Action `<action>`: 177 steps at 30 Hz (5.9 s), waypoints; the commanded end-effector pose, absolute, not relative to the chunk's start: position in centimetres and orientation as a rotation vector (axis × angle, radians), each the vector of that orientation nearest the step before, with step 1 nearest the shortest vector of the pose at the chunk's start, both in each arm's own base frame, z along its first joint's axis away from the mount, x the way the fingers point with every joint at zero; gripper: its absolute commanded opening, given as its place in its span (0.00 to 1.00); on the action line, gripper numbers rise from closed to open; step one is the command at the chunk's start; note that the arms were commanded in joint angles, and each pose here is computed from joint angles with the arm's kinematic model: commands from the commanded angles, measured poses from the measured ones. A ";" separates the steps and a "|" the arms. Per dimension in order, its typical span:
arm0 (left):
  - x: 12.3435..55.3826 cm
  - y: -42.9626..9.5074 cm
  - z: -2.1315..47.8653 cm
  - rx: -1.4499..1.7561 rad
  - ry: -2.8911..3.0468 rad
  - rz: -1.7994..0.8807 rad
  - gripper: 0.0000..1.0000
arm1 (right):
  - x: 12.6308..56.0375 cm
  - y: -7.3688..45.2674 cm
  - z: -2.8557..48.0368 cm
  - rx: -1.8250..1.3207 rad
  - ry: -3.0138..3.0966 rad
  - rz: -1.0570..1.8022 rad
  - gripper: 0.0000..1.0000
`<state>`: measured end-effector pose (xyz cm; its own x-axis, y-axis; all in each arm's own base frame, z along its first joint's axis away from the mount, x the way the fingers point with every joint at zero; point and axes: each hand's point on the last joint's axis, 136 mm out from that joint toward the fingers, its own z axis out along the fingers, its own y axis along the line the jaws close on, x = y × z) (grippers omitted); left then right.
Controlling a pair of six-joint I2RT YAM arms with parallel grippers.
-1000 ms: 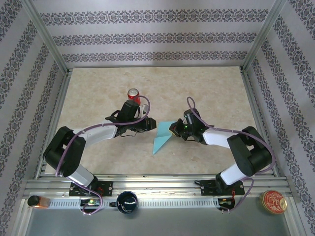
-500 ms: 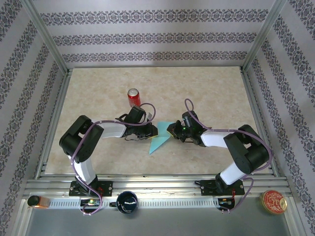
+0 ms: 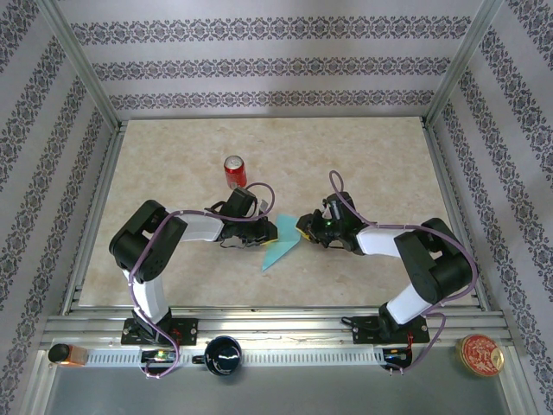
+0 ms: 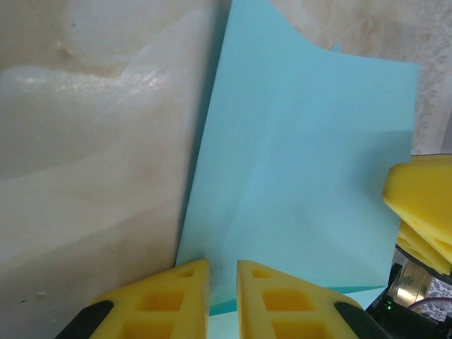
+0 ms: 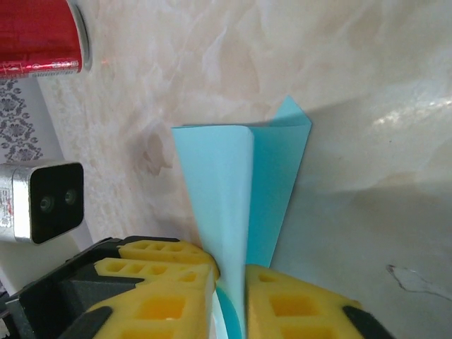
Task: Fold a paper plane with a square sheet of paper (pick it up from the middle)
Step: Rotate the paper at the center of the table, then fold the wing for the fifth time at the center of the table.
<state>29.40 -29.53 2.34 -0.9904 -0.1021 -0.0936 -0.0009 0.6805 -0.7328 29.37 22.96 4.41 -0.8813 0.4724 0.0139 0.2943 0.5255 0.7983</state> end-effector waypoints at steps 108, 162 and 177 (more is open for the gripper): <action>24.2 -30.0 3.4 0.786 2.421 0.082 0.20 | 29.9 23.6 6.6 0.709 2.502 1.379 0.04; 25.0 -32.6 3.8 0.314 2.578 -1.047 0.00 | 27.7 19.6 8.6 0.474 2.492 1.137 0.38; 25.1 -34.0 3.0 0.198 2.572 -1.308 0.00 | 26.7 21.7 8.0 0.380 2.519 1.264 0.28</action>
